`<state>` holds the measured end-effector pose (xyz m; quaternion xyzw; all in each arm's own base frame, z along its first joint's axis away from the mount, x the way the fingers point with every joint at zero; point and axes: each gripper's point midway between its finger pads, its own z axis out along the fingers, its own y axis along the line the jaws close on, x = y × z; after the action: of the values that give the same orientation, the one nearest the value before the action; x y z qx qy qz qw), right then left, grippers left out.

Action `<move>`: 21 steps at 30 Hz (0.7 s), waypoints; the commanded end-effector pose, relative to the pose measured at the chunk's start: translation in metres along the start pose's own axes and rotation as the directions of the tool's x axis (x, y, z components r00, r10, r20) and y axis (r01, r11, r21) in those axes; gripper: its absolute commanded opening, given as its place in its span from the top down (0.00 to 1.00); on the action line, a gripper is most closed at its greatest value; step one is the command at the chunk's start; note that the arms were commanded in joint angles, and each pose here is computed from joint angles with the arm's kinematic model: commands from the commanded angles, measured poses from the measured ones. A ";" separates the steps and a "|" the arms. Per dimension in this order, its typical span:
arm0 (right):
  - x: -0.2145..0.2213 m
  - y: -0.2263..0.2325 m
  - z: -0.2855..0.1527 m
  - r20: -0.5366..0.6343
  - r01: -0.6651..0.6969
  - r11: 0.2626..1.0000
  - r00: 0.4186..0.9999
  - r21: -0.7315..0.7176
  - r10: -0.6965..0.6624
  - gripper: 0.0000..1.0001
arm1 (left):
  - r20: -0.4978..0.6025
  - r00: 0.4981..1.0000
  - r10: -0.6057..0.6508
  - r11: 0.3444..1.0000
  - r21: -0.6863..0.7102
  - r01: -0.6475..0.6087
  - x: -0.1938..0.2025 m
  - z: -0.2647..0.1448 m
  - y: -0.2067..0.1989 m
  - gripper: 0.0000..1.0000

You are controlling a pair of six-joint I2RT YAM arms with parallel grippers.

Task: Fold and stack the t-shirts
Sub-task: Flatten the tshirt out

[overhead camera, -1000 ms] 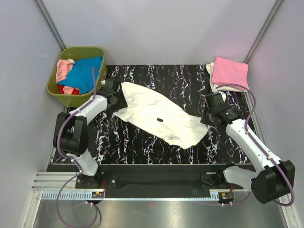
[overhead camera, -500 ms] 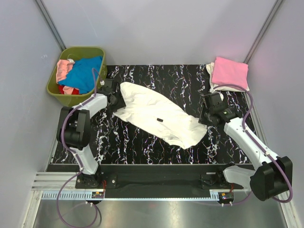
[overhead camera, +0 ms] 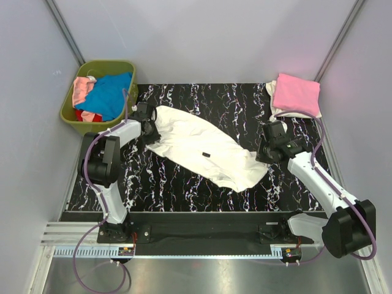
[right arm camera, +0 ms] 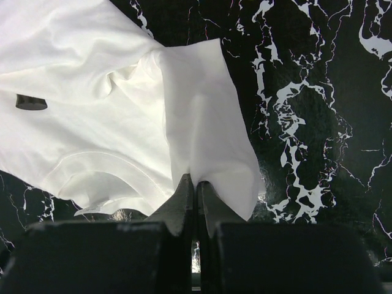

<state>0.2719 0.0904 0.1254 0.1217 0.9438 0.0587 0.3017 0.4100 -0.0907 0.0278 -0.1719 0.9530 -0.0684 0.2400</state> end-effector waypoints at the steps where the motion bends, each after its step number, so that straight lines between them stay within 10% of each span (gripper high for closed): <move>1: -0.005 0.004 0.003 0.015 0.003 1.000 1.000 -0.018 -0.003 1.00 | 0.070 0.998 0.003 0.999 0.038 -0.005 -0.022 -0.008 -0.011 0.83; 4: -0.007 0.004 0.002 0.021 0.002 1.000 1.000 -0.017 -0.002 1.00 | 0.095 0.995 0.010 0.999 0.032 -0.013 -0.033 -0.017 -0.014 1.00; 21: -0.068 0.012 -0.078 0.192 -0.057 0.997 0.979 -0.050 0.066 1.00 | 0.340 0.938 0.069 0.991 0.085 -0.104 -0.099 -0.216 -0.030 1.00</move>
<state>0.2813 0.0914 0.1851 0.1280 0.9268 0.0750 0.3452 0.4178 -0.0821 0.2204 -0.1417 0.9083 -0.0862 0.3840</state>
